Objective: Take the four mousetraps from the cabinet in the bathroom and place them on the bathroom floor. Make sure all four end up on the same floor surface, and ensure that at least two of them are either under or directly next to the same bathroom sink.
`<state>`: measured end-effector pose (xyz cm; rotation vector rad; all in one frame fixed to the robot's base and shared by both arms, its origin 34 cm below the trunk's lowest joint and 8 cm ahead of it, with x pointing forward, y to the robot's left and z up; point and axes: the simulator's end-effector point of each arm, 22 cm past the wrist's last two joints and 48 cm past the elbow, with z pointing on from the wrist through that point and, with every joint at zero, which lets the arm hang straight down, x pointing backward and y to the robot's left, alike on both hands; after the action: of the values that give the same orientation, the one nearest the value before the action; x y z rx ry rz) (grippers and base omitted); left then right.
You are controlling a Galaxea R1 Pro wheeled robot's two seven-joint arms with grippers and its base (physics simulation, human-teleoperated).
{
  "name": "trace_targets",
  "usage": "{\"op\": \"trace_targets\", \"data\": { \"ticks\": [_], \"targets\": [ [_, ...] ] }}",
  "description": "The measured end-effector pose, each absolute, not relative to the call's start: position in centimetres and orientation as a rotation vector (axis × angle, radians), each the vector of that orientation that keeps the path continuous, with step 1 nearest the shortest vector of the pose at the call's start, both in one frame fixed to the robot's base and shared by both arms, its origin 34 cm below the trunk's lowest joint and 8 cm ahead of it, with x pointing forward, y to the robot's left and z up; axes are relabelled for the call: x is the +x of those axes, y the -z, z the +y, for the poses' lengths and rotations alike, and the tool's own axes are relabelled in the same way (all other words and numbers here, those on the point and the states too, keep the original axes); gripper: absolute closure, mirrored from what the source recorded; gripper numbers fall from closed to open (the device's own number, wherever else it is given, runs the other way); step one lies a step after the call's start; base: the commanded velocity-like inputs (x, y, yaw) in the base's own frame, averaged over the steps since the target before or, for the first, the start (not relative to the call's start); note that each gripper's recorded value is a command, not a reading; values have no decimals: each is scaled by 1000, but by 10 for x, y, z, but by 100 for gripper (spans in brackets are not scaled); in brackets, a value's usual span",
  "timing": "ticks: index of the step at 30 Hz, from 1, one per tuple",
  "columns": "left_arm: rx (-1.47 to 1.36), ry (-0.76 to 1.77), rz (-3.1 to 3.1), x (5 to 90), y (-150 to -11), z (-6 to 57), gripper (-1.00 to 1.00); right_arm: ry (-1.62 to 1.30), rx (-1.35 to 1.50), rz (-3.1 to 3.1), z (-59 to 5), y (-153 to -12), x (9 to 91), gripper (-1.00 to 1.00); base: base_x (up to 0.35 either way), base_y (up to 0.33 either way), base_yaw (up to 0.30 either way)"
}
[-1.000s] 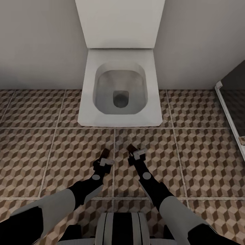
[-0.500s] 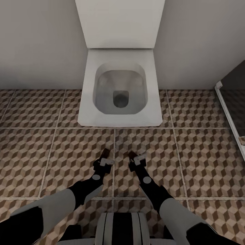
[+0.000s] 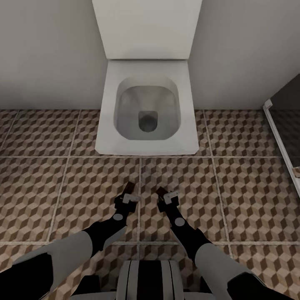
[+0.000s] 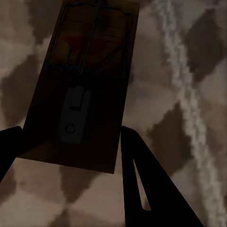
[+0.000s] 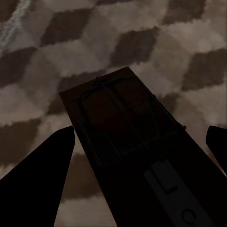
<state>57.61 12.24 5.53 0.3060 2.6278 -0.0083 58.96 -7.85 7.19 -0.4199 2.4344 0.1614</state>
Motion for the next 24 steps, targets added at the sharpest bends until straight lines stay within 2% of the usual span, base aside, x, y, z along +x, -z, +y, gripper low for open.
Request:
{"op": "trace_targets", "data": {
  "ticks": [24],
  "targets": [
    [304,22,2631,574,-54,115,100,-162,-424,2439,-79,-69,587,100,0,0,0]
  ]
}}
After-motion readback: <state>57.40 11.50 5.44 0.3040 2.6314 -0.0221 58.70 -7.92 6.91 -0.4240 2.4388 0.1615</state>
